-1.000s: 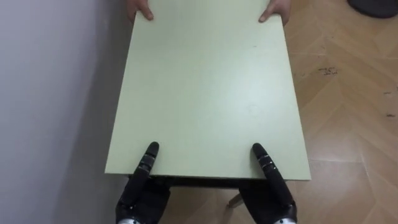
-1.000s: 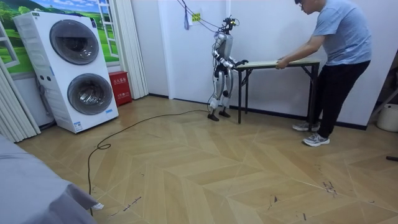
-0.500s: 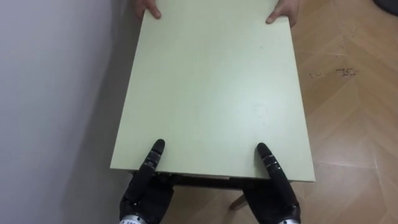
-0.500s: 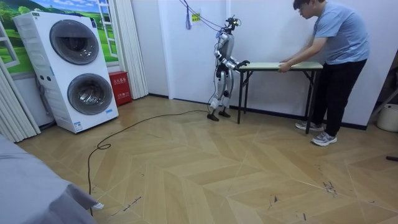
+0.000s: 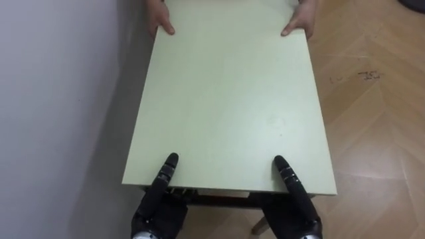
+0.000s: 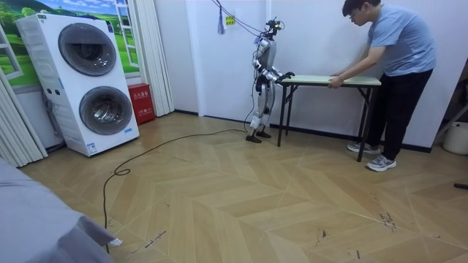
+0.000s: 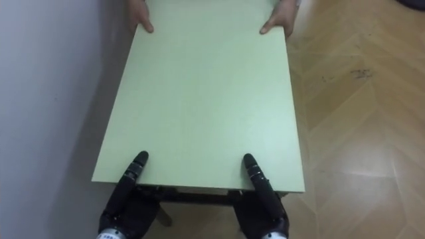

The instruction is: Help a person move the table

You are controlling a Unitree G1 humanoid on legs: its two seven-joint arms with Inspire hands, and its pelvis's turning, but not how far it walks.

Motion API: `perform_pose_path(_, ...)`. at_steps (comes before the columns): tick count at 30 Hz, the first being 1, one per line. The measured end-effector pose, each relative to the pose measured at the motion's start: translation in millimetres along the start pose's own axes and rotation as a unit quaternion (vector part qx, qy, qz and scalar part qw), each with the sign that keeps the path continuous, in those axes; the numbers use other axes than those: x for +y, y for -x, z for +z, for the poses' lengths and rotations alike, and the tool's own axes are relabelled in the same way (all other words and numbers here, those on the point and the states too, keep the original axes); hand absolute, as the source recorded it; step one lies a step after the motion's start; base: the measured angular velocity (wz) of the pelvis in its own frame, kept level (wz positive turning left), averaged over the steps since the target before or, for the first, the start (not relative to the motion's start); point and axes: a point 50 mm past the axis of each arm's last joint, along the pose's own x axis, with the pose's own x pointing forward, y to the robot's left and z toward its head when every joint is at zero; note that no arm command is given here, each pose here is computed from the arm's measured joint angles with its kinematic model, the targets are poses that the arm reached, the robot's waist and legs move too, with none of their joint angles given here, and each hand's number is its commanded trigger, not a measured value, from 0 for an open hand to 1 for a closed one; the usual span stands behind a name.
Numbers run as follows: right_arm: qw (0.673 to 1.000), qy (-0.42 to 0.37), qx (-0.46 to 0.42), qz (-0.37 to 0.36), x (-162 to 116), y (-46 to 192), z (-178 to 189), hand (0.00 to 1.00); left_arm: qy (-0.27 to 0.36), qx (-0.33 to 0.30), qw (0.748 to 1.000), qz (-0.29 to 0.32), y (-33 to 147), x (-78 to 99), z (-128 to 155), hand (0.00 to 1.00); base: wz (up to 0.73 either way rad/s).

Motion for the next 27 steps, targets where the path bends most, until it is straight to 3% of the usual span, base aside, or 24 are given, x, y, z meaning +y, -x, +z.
perform_pose_path(9,1.000,0.000,-0.003,-0.006,-2,1,-2,1.00,-0.004,0.005,1.000,-0.001,-4.4,3.4,-1,1.00,-0.03)
perform_pose_path(11,1.000,-0.001,-0.004,-0.007,-2,0,-2,1.00,-0.005,0.005,1.000,-0.001,-5.1,3.3,-1,0.77,0.00)
perform_pose_path(13,1.000,0.000,-0.003,-0.009,-3,0,-3,1.00,-0.005,0.006,1.000,0.000,-5.2,5.2,-1,0.65,-0.04)
perform_pose_path(14,1.000,0.001,-0.002,-0.010,-4,0,-4,0.89,-0.006,0.006,1.000,0.002,-5.2,6.4,-2,0.56,-0.07)
perform_pose_path(15,1.000,0.001,-0.001,-0.014,-5,0,-5,0.75,-0.006,0.005,1.000,0.005,-5.0,8.8,-2,0.36,-0.09)
perform_pose_path(16,1.000,0.001,0.001,-0.017,-6,0,-7,0.50,-0.006,0.005,1.000,0.006,-4.6,11.1,-3,0.00,-0.08)
perform_pose_path(17,1.000,0.001,0.001,-0.017,-6,-1,-7,0.05,-0.009,0.004,1.000,0.005,-4.6,11.5,-2,0.00,-0.07)
perform_pose_path(18,1.000,0.001,0.003,-0.017,-6,-2,-8,0.00,-0.040,0.008,0.999,0.003,-4.2,12.8,-1,0.00,-0.06)
perform_pose_path(22,1.000,0.009,0.012,-0.014,-8,-5,-9,0.00,-0.160,0.033,0.986,-0.021,-2.6,14.5,4,0.00,-0.06)
perform_pose_path(27,0.997,0.069,0.037,0.003,-11,-3,-4,0.00,-0.206,0.050,0.976,-0.045,-2.0,13.1,1,0.00,-0.12)
